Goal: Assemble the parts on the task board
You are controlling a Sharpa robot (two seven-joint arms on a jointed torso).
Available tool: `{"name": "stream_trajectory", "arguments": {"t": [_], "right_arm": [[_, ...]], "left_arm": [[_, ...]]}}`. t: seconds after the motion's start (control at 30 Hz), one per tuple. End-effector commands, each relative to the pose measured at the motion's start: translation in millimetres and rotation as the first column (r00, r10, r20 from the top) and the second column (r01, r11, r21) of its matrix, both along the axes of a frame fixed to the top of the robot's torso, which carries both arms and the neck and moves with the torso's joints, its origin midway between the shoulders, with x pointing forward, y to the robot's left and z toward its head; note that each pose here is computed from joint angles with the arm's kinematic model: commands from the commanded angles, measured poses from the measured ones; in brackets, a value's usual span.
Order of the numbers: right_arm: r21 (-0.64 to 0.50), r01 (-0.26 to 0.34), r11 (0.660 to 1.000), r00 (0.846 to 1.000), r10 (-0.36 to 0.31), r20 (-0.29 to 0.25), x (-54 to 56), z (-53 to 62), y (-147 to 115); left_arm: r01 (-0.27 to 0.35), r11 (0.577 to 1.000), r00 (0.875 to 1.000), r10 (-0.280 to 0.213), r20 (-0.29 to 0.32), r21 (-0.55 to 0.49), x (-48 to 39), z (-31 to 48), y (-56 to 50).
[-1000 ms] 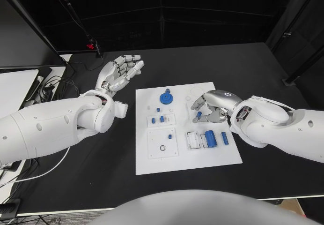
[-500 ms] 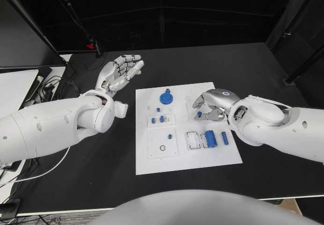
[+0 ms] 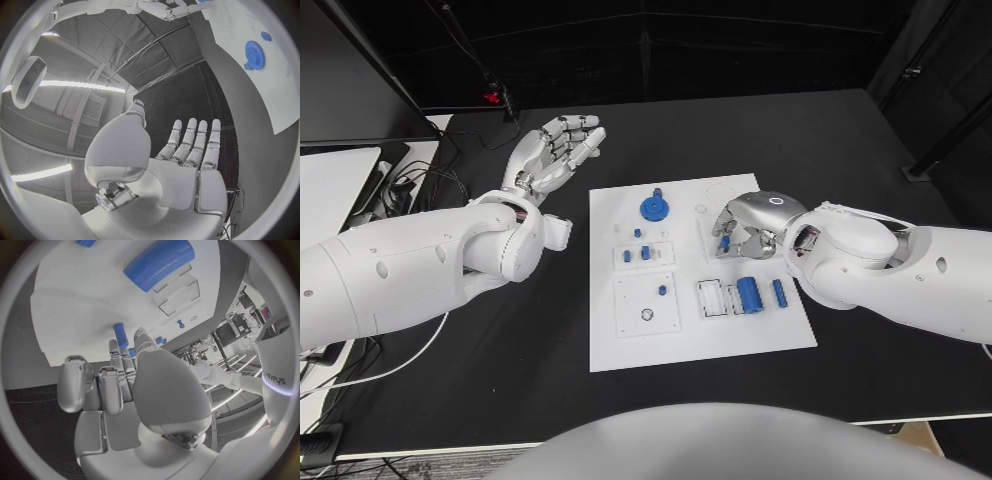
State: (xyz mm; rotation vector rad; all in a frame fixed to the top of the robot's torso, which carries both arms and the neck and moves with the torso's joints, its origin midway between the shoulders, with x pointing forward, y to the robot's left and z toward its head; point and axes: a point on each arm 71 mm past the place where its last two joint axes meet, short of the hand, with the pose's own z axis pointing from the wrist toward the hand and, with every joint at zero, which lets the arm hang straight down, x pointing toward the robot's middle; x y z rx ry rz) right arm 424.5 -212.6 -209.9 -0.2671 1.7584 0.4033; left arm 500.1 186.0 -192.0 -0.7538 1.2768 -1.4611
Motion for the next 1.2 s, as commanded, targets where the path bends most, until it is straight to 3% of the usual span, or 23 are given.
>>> {"name": "stream_trajectory", "arguments": {"t": [0.03,0.6,0.97,1.2], "right_arm": [[-0.057,0.011,0.998,1.0,-0.012,-0.016,0.6,-2.4,-0.1],[-0.084,-0.001,0.996,1.0,0.001,-0.01,3.7,-4.7,4.7],[-0.04,-0.022,0.999,0.999,0.023,0.03,3.3,-1.0,4.8],[0.031,-0.056,0.998,0.994,0.052,0.094,-1.2,6.7,5.4]], "left_arm": [[0.031,0.998,0.99,-0.024,0.142,-0.047,-3.6,11.1,-0.7],[0.03,0.998,0.99,-0.023,0.141,-0.046,-3.4,11.0,-0.4],[0.028,0.999,0.99,-0.021,0.14,-0.045,-3.3,10.9,0.1],[0.025,0.999,0.99,-0.019,0.14,-0.044,-2.9,10.7,1.7]]}}
